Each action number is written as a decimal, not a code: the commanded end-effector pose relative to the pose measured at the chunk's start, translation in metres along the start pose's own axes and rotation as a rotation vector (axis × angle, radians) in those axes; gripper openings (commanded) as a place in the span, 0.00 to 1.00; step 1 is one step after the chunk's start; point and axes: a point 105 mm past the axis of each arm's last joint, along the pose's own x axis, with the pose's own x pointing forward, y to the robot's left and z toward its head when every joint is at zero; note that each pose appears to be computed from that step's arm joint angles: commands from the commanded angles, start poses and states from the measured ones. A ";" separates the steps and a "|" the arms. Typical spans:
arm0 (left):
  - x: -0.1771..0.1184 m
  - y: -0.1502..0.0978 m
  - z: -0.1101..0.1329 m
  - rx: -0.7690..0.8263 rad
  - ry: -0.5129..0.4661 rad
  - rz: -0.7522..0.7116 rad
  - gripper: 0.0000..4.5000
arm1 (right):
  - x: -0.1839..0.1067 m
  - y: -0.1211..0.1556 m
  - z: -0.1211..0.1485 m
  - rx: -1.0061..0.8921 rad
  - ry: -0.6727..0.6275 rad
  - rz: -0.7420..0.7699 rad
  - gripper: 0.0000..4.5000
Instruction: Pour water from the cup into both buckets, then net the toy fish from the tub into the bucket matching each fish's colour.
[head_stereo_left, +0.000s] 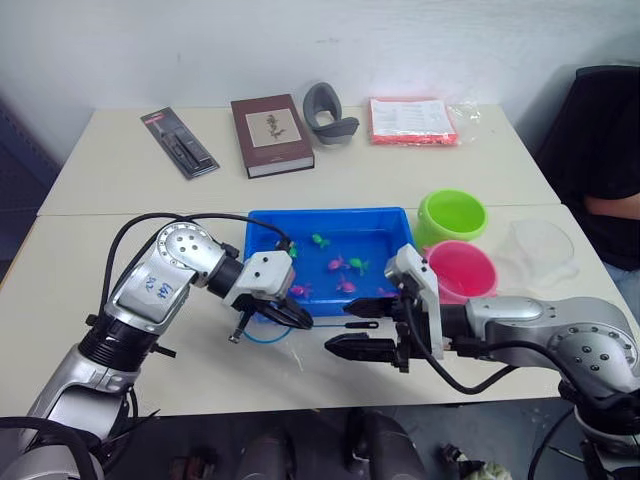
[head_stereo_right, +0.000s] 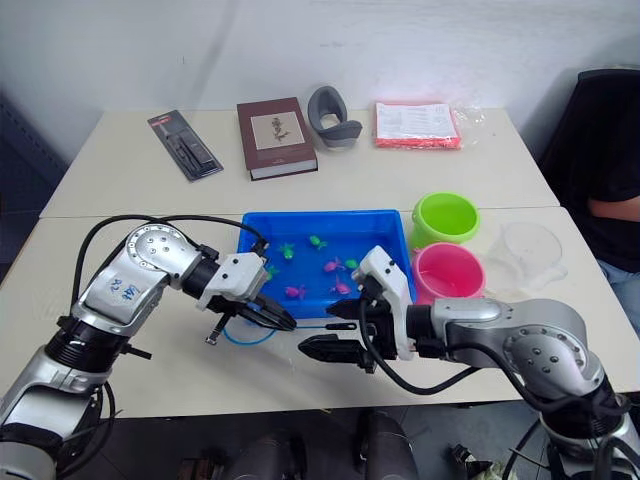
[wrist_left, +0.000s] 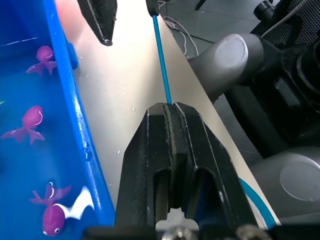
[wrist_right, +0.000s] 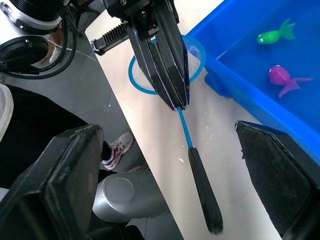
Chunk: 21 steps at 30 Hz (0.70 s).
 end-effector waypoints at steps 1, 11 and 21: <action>-0.001 0.004 0.013 0.050 -0.008 0.022 0.00 | 0.002 0.005 0.005 -0.007 -0.015 0.025 0.71; -0.002 0.005 0.016 0.032 -0.055 0.047 0.00 | 0.002 0.004 0.005 -0.040 -0.023 0.017 0.02; -0.084 0.031 0.030 -0.104 -0.342 0.368 0.80 | -0.034 0.004 0.026 -0.298 -0.089 -0.079 0.00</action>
